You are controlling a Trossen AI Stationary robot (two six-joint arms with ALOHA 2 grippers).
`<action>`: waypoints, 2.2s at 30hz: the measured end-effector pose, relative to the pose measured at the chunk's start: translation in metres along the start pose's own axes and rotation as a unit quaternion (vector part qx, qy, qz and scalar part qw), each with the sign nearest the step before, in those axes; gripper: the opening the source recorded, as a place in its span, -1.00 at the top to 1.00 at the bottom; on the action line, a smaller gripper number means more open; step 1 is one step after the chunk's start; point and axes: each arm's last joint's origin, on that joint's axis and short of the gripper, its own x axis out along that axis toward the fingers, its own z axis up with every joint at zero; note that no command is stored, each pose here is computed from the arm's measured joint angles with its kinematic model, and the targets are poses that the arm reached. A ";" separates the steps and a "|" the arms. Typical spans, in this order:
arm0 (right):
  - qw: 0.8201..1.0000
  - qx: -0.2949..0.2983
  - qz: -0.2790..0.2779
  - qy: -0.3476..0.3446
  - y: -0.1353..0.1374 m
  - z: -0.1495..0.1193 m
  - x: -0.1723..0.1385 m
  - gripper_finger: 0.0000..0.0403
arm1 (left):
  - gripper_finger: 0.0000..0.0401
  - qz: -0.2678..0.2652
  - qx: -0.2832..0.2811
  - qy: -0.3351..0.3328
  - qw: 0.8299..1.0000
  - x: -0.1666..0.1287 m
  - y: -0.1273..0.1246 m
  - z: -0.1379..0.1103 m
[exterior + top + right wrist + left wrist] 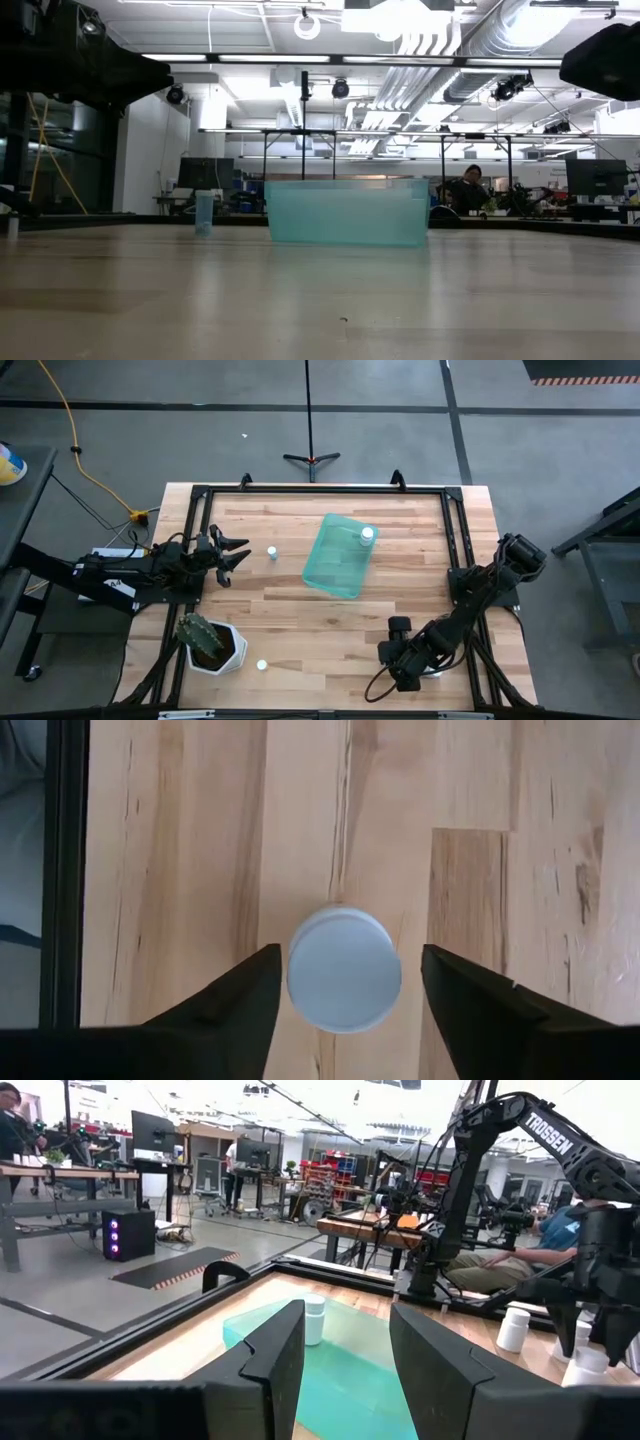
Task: Pick and place pill bottles into a basket
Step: Put the middle white pill bottle into the blue bin
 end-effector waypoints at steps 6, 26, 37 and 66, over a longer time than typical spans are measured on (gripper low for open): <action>1.000 0.018 0.009 0.008 0.001 0.000 0.000 0.05 | 0.08 0.000 0.000 0.000 1.000 0.000 0.000 0.000; 0.999 0.024 -0.026 -0.031 -0.001 0.002 0.001 0.06 | 0.08 0.000 0.000 0.000 1.000 0.000 0.000 0.000; 0.999 0.030 -0.037 -0.013 -0.008 0.007 0.013 -0.04 | 0.08 -0.001 0.000 0.001 1.000 0.000 0.000 0.000; 0.996 -0.038 -0.078 -0.011 -0.066 0.041 0.013 0.21 | 0.08 -0.002 0.000 0.001 1.000 0.000 0.000 0.000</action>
